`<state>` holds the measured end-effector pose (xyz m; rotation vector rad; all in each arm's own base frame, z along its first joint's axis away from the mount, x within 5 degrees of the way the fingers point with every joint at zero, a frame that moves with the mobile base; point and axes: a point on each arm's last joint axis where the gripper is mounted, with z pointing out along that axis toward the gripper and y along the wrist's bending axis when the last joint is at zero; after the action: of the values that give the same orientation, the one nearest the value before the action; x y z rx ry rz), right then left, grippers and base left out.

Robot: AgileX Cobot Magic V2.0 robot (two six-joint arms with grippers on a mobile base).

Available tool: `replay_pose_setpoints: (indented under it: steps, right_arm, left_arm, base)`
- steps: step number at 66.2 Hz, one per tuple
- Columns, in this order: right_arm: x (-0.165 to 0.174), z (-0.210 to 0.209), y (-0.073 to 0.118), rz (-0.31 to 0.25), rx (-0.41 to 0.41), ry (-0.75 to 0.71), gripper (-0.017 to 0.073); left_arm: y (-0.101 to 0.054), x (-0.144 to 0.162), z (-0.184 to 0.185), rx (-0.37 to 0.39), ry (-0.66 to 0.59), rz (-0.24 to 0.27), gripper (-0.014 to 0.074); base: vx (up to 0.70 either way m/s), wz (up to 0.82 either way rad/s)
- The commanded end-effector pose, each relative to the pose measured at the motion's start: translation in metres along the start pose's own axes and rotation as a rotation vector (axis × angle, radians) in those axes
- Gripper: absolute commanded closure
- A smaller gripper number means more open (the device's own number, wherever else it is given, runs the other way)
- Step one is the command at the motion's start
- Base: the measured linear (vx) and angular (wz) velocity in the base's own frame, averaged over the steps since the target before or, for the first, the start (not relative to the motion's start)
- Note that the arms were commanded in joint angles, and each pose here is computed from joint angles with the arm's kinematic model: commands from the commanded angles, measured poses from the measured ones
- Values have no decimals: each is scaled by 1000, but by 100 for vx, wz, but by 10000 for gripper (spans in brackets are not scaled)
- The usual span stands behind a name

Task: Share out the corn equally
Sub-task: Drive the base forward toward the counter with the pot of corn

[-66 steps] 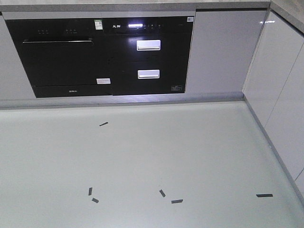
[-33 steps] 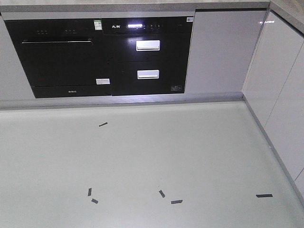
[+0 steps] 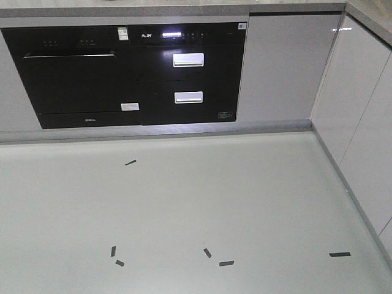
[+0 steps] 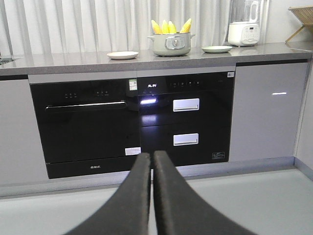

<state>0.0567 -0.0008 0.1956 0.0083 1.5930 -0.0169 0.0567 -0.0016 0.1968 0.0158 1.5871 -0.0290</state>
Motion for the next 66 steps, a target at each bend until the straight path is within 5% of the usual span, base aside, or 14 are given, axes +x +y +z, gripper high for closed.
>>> replay_pose_setpoints:
  steps: [1,66]
  right_arm:
    - [-4,1,-1,-12,10,-59,570]
    - [-4,1,-1,-12,10,-59,570]
  left_arm:
    - [0,-2,-1,0,-70,-15,600]
    - [0,-2,-1,0,-70,-15,600]
  base:
    - [3,-1]
    - [5,6]
